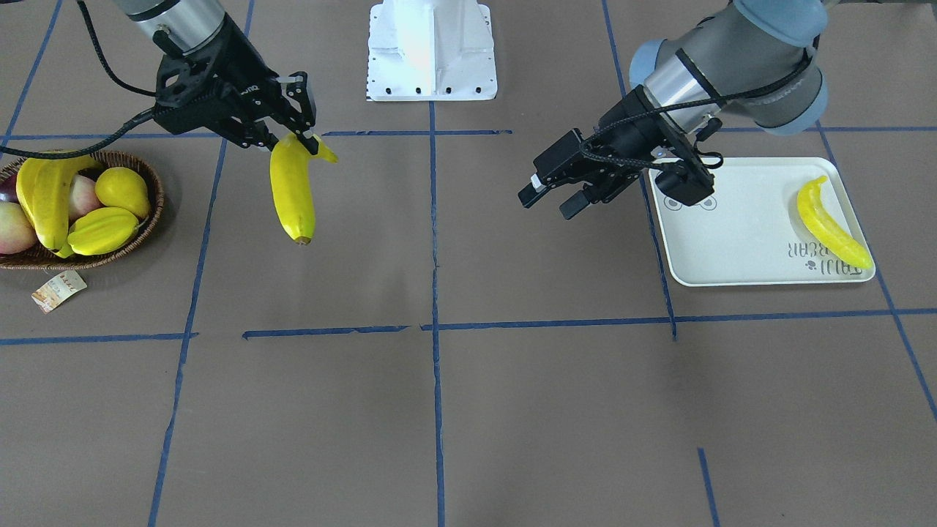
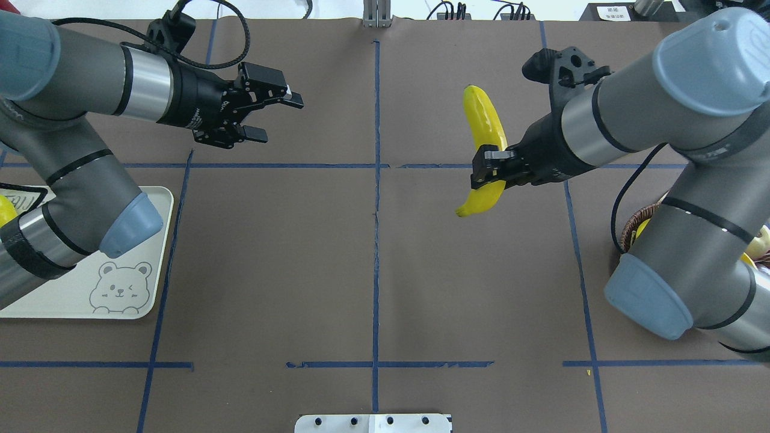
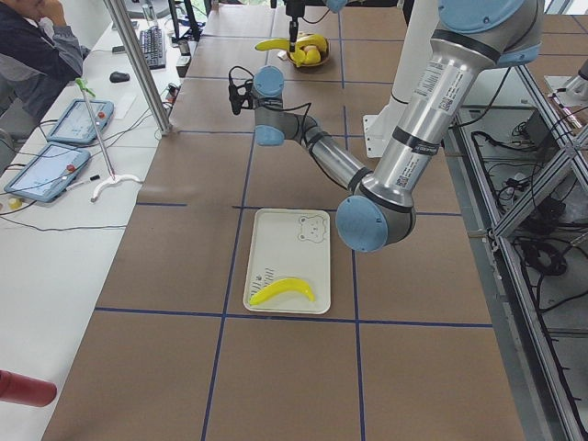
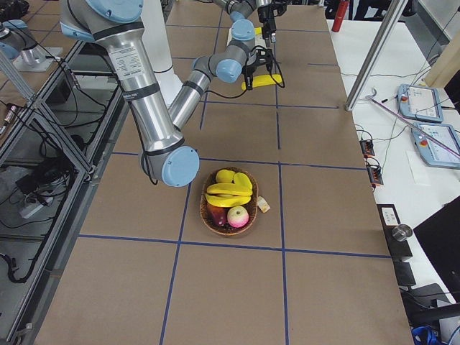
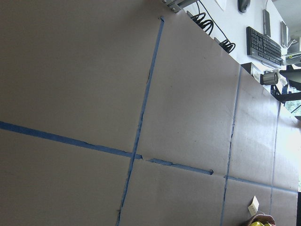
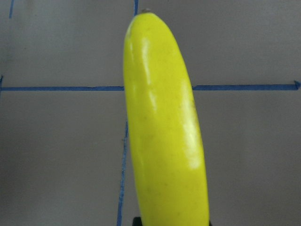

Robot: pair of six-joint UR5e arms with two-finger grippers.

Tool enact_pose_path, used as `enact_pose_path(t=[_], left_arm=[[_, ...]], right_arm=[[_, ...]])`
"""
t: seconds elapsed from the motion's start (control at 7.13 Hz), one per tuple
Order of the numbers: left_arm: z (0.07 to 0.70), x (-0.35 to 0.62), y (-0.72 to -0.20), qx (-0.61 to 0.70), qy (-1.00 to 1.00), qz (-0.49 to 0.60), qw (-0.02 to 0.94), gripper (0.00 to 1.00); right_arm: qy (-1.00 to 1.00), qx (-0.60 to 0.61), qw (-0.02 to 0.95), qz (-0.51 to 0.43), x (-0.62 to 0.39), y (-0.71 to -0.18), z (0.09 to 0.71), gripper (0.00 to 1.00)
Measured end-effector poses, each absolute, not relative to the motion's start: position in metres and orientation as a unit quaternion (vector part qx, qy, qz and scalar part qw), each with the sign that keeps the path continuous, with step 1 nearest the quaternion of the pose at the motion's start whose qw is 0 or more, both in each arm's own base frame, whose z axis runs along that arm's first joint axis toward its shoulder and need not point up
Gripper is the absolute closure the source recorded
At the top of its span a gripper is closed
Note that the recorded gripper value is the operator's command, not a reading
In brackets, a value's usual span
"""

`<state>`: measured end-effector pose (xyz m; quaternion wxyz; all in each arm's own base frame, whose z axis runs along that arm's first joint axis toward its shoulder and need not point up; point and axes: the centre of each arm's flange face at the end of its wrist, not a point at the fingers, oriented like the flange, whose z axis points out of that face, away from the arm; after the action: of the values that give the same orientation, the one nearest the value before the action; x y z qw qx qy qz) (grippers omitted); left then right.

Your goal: Transfer all bananas from basket to plate

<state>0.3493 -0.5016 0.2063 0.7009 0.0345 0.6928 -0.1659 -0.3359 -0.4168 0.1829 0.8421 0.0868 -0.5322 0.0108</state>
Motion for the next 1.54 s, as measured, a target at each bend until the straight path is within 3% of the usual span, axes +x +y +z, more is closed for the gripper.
enact_pose_path(t=[0.7, 1.54], left_arm=[[0.179, 0.383, -0.486, 0.032, 0.704, -0.153, 0.692, 0.01], [0.154, 0.434, -0.459, -0.006, 0.711, -0.197, 0.675, 0.03]], right_arm=[[-0.586, 0.113, 0.803, 0.001, -0.431, -0.373, 0.17, 1.0], [-0.59, 0.135, 0.796, 0.003, -0.473, -0.357, 0.143, 1.0]])
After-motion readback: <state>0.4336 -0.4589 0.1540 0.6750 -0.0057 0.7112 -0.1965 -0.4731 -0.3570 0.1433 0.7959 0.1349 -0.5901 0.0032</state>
